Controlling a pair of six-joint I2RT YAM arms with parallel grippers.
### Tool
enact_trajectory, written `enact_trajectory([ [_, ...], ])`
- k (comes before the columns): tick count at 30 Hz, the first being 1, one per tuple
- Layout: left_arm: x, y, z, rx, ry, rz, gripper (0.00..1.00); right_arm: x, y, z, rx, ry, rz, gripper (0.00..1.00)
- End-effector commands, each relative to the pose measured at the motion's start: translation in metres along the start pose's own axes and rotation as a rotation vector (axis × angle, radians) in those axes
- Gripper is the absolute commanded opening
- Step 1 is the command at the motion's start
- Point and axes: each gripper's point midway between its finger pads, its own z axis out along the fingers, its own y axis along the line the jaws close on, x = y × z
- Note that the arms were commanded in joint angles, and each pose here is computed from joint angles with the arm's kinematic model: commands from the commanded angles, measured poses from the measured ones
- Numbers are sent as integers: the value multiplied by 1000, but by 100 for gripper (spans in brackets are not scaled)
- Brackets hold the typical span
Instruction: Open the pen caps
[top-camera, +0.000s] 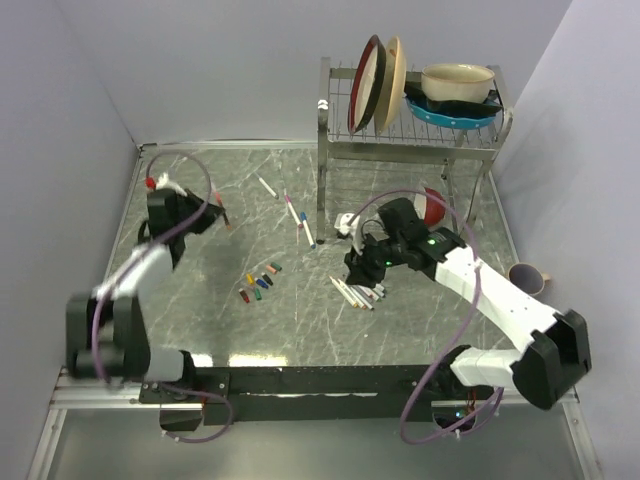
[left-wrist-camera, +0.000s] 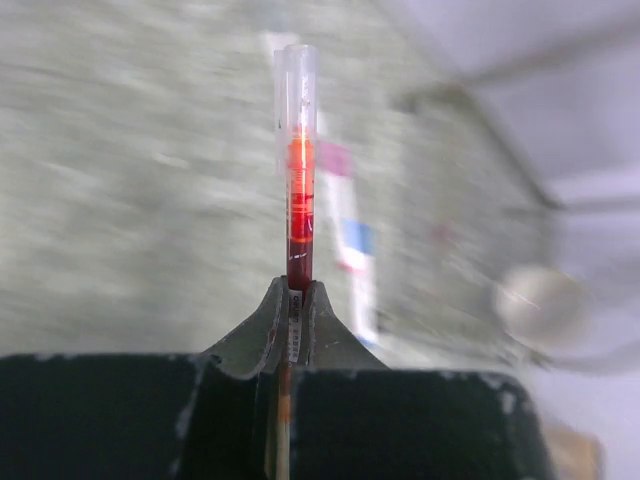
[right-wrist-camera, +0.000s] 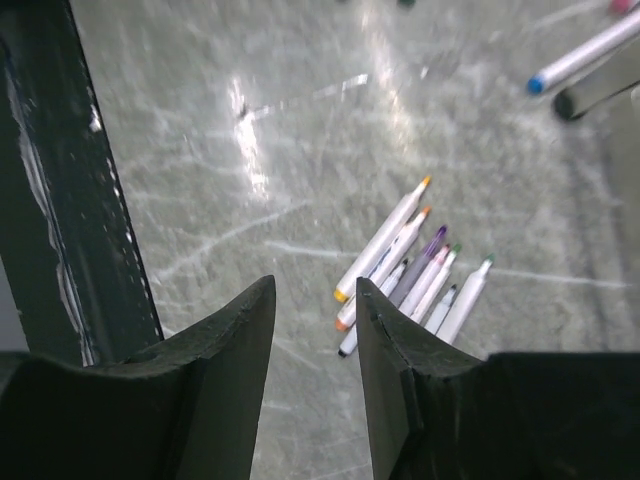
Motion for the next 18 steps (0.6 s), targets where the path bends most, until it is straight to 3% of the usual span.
enact_trajectory([
  [1, 38, -75, -60, 342, -67, -38, 1, -35, 15, -18, -44, -198, -32, 46],
  [8, 122, -90, -140, 567, -41, -114, 1, -56, 38, -35, -228, -401, 73, 50],
  [14, 155, -93, -177, 708, -4, -225, 1, -46, 43, -24, -313, -416, 168, 53],
  [18, 183, -89, -180, 731, 57, -235, 1, -40, 38, -13, -325, -390, 228, 53],
])
